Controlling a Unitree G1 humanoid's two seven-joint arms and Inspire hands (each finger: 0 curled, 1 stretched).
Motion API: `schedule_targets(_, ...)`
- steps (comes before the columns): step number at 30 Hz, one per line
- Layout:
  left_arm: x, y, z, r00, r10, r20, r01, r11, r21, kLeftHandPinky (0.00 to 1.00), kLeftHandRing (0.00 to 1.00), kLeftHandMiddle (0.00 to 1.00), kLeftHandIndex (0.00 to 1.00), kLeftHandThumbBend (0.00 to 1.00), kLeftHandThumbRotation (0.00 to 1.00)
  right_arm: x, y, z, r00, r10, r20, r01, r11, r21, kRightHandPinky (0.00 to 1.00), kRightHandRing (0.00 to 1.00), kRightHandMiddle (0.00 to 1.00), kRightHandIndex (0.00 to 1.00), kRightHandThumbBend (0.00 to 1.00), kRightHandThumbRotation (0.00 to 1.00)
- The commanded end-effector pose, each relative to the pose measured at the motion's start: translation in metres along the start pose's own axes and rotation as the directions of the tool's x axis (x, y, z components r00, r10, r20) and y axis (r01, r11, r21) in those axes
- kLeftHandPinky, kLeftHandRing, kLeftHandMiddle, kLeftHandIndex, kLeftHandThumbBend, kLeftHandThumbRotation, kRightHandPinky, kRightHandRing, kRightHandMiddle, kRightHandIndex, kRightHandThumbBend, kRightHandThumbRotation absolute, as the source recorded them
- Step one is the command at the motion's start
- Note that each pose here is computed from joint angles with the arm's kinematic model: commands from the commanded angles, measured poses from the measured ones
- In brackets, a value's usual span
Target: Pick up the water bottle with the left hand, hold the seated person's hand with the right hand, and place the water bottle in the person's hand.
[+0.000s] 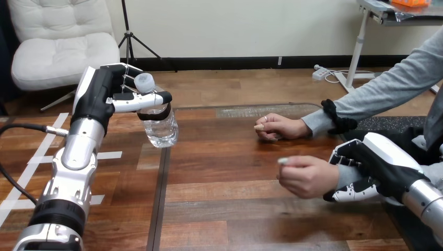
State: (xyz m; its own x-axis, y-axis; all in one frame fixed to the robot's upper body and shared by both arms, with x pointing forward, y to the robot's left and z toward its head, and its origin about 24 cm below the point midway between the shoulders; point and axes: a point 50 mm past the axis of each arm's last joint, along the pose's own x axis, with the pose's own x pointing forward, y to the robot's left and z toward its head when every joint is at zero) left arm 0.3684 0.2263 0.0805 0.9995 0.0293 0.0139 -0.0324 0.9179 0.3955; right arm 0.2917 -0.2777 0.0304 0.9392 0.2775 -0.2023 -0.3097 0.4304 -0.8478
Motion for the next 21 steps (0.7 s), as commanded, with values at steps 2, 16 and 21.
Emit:
schedule_targets(2,0.0087,0.014,0.0329,0.99,0.046,0.13,-0.045,0.999,-0.011,0.33,0.37,0.42,0.45,0.73,0.0,0.0157,-0.0119,0.0189,0.996,-0.032,0.084,0.034,0.999,-0.025,0.3,0.33,0.38,0.42,0.63,0.0)
schedule_targets(16,0.0084,0.014,0.0327,0.99,0.045,0.133,-0.044,0.999,-0.015,0.33,0.37,0.42,0.45,0.74,0.0,0.0157,-0.0112,0.0186,0.995,-0.04,0.087,0.043,0.998,-0.036,0.3,0.33,0.38,0.42,0.62,0.0)
schedule_targets(21,0.0084,0.014,0.0326,0.99,0.046,0.131,-0.045,0.999,-0.01,0.32,0.37,0.42,0.45,0.74,0.0,0.0161,-0.0115,0.0185,0.996,-0.036,0.083,0.039,0.998,-0.041,0.3,0.33,0.38,0.42,0.62,0.0)
